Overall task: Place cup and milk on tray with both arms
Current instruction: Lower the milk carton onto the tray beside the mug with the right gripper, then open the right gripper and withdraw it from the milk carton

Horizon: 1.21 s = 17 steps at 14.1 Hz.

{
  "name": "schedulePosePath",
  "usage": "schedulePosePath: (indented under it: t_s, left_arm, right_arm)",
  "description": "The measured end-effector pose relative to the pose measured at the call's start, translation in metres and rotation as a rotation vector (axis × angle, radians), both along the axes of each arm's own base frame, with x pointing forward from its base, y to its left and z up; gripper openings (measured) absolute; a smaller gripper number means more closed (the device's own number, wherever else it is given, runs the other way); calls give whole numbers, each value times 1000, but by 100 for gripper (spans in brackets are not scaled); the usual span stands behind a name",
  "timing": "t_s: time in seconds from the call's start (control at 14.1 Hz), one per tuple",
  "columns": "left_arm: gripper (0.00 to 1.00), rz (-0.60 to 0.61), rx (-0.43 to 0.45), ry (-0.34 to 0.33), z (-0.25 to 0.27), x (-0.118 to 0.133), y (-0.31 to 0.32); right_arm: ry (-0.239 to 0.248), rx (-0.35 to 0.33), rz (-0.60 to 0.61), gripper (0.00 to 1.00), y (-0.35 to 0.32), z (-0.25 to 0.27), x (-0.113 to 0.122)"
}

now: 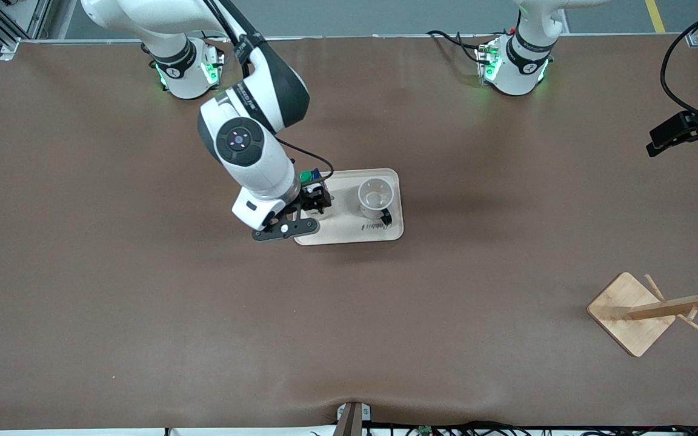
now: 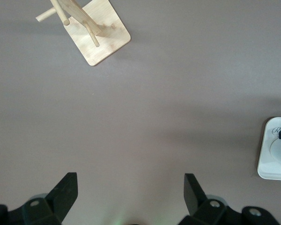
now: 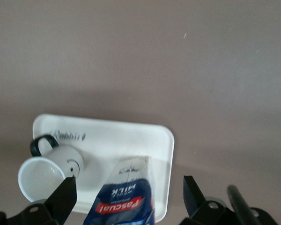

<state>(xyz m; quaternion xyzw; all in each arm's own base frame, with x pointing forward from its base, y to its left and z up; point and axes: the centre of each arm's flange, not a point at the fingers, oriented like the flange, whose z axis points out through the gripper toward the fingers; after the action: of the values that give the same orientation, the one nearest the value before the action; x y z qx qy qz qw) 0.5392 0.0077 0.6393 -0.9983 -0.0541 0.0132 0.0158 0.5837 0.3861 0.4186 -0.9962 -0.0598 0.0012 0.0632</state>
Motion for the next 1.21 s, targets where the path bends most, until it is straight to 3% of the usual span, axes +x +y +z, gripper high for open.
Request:
schedulePosePath:
  t_s: [0.07,0.28,0.5,0.78,1.0,1.21]
  left_arm:
    - [100,0,0,2,-1,0,0]
    - [100,0,0,2,-1,0,0]
    - [100,0,0,2,-1,0,0]
    - [100,1,0,1,-1,0,0]
    - [100,6,0,-5,0,1,3]
    - [100,9,0,-18,1,2,5]
  right_arm:
    - [-13,2,-20,100,-12,14,10]
    - [27,-31,-92,100,-70,64,32]
    - [31,-32,-164,100,-132,125,48]
    - [33,-61,-218,100,-188,187,33]
    - [42,-177,-188,100,-223,213,13]
    - [18,-183,-188,100,-264,216,7]
